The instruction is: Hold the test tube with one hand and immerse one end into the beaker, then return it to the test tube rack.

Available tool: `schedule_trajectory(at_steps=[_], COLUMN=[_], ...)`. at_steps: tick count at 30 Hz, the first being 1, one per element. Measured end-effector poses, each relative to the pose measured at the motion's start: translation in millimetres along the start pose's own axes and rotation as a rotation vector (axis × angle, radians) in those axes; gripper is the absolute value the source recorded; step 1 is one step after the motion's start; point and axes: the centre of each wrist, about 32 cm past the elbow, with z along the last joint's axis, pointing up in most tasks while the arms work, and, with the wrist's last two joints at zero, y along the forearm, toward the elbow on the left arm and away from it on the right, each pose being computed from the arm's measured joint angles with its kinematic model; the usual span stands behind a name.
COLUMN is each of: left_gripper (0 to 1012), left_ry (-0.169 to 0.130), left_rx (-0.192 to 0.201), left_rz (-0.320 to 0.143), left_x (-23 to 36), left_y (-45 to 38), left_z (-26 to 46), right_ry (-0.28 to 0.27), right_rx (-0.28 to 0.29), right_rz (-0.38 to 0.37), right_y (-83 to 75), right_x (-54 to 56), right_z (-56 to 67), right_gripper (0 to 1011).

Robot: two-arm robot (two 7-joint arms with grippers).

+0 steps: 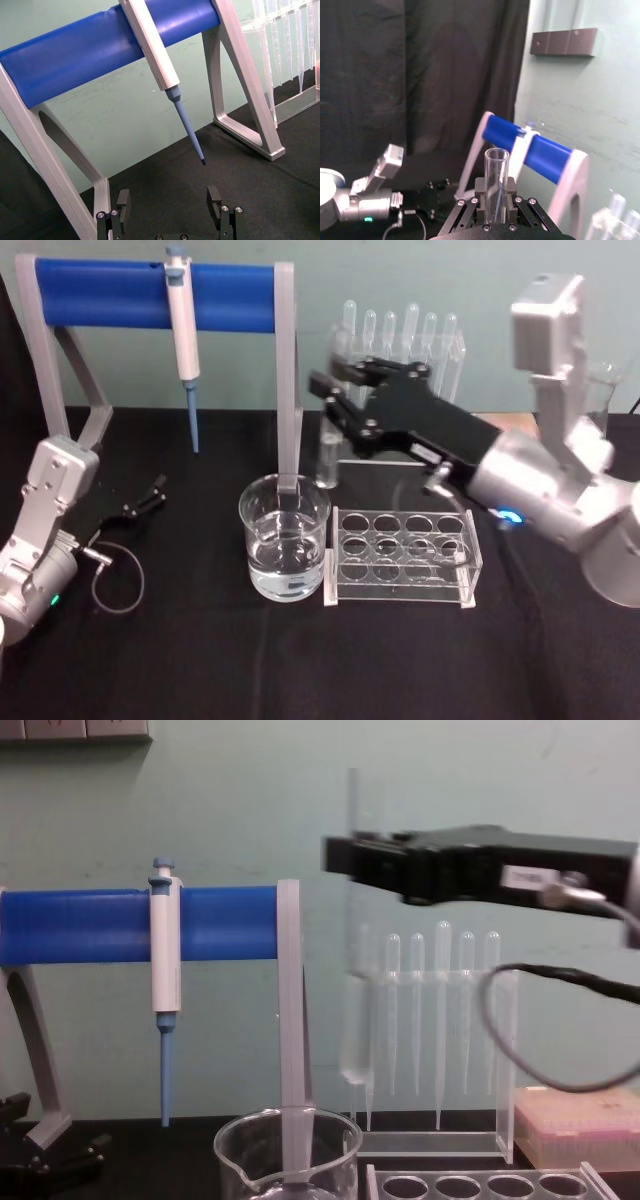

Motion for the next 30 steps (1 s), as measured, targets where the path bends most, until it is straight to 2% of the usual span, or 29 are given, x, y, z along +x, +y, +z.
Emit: schedule_trajectory(at_steps=[5, 6, 8, 10, 14, 17, 23, 30], left_gripper=[1000, 1000, 1000, 1000, 1000, 1000, 1000, 1000], left_ry=[0.0, 0.0, 0.0, 0.0, 0.0, 0.0, 0.0, 0.0], left_rx=[0.0, 0.0, 0.0, 0.0, 0.0, 0.0, 0.0, 0.0], left_rz=[0.0, 0.0, 0.0, 0.0, 0.0, 0.0, 0.0, 0.0], left_x=[0.0, 0.0, 0.0, 0.0, 0.0, 0.0, 0.0, 0.0], left_y=[0.0, 0.0, 0.0, 0.0, 0.0, 0.0, 0.0, 0.0], left_z=[0.0, 0.0, 0.0, 0.0, 0.0, 0.0, 0.0, 0.0], right_ry=[0.01, 0.01, 0.01, 0.015, 0.018, 0.032, 0.057, 0.083], right_rx=[0.004, 0.004, -0.009, -0.028, -0.042, -0.052, -0.053, -0.057], right_rz=[0.038, 0.038, 0.044, 0.049, 0.049, 0.046, 0.043, 0.037], right_y=[27.6, 27.6, 35.7, 41.4, 42.9, 41.9, 38.2, 35.1], right_x=[-1.8, -1.8, -2.5, -4.6, -6.7, -10.9, -17.6, -22.8], right_z=[-10.3, -10.3, -17.7, -30.4, -44.0, -63.6, -91.3, -108.0], right_gripper=[236, 235, 235, 236, 236, 236, 236, 235])
